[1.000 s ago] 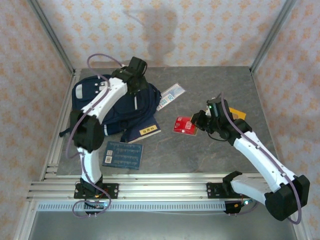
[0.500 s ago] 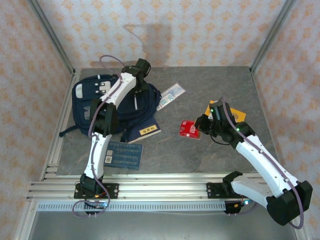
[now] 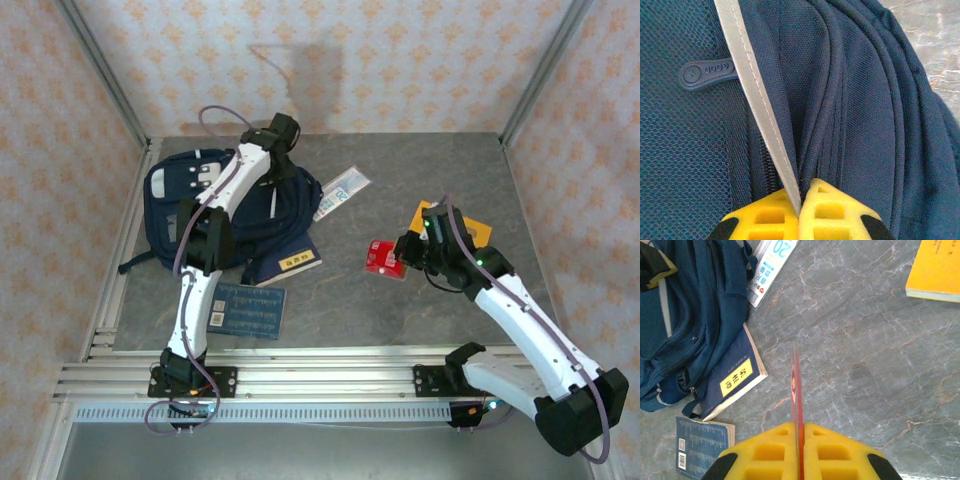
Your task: Pack the student bag
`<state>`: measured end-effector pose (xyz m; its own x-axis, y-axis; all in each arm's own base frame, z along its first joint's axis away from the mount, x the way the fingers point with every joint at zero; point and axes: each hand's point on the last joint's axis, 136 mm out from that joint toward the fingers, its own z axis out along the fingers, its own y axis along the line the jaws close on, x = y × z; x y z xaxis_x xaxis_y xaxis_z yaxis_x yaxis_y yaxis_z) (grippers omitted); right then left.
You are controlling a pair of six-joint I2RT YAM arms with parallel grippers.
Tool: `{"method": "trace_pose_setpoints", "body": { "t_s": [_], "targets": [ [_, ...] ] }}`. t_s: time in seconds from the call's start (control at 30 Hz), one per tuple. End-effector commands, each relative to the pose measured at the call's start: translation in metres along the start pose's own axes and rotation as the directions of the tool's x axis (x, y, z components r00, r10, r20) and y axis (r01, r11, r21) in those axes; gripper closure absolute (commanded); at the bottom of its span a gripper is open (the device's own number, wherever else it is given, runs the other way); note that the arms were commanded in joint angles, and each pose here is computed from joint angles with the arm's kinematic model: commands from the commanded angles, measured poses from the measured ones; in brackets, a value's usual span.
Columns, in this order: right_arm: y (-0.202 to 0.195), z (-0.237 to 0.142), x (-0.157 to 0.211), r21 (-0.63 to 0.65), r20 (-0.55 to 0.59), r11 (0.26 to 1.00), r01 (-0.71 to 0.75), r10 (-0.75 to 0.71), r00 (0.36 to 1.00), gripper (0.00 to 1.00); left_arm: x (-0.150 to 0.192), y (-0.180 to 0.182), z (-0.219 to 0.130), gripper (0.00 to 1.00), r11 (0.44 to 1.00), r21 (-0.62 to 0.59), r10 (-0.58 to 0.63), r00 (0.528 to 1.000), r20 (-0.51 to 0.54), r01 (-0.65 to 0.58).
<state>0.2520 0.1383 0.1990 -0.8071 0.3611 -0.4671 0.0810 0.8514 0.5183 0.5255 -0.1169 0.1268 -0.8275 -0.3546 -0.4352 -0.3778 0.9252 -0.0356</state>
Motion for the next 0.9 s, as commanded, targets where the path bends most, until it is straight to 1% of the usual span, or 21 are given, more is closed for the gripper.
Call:
{"method": "trace_pose_setpoints", "body": {
  "t_s": [0.0, 0.13, 0.27, 0.33, 0.43, 0.63, 0.87],
  "targets": [
    [0.012, -0.017, -0.022, -0.015, 0.085, 0.999, 0.047, -0.046, 0.995, 1.0, -0.031, 0.009, -0.095, 1.0, 0.998, 0.07, -0.005, 0.991, 0.136, -0.005],
    [0.029, -0.023, -0.035, -0.054, 0.113, 0.994, 0.093, -0.086, 0.99, 1.0, -0.031, 0.016, -0.14, 1.0, 0.991, 0.112, 0.056, 0.982, 0.179, -0.077],
    [0.061, -0.028, -0.045, -0.179, 0.131, 0.975, 0.13, -0.107, 0.986, 1.0, -0.025, 0.025, -0.179, 1.0, 0.979, 0.156, 0.099, 0.973, 0.21, -0.133],
    [0.079, -0.034, -0.051, -0.233, 0.139, 0.96, 0.157, -0.127, 0.982, 1.0, -0.025, 0.031, -0.206, 1.0, 0.97, 0.183, 0.114, 0.961, 0.253, -0.163],
    [0.098, -0.042, -0.058, -0.269, 0.154, 0.939, 0.213, -0.176, 0.972, 1.0, -0.025, 0.032, -0.235, 1.0, 0.95, 0.245, 0.111, 0.943, 0.315, -0.193],
    [0.115, -0.042, -0.065, -0.312, 0.168, 0.918, 0.245, -0.2, 0.965, 1.0, -0.012, 0.018, -0.259, 1.0, 0.889, 0.366, 0.157, 0.933, 0.324, -0.276],
    [0.145, -0.02, -0.064, -0.406, 0.099, 0.891, 0.201, -0.176, 0.979, 1.0, 0.0, 0.009, -0.293, 1.0, 0.818, 0.455, 0.179, 0.908, 0.38, -0.352]
  ]
}}
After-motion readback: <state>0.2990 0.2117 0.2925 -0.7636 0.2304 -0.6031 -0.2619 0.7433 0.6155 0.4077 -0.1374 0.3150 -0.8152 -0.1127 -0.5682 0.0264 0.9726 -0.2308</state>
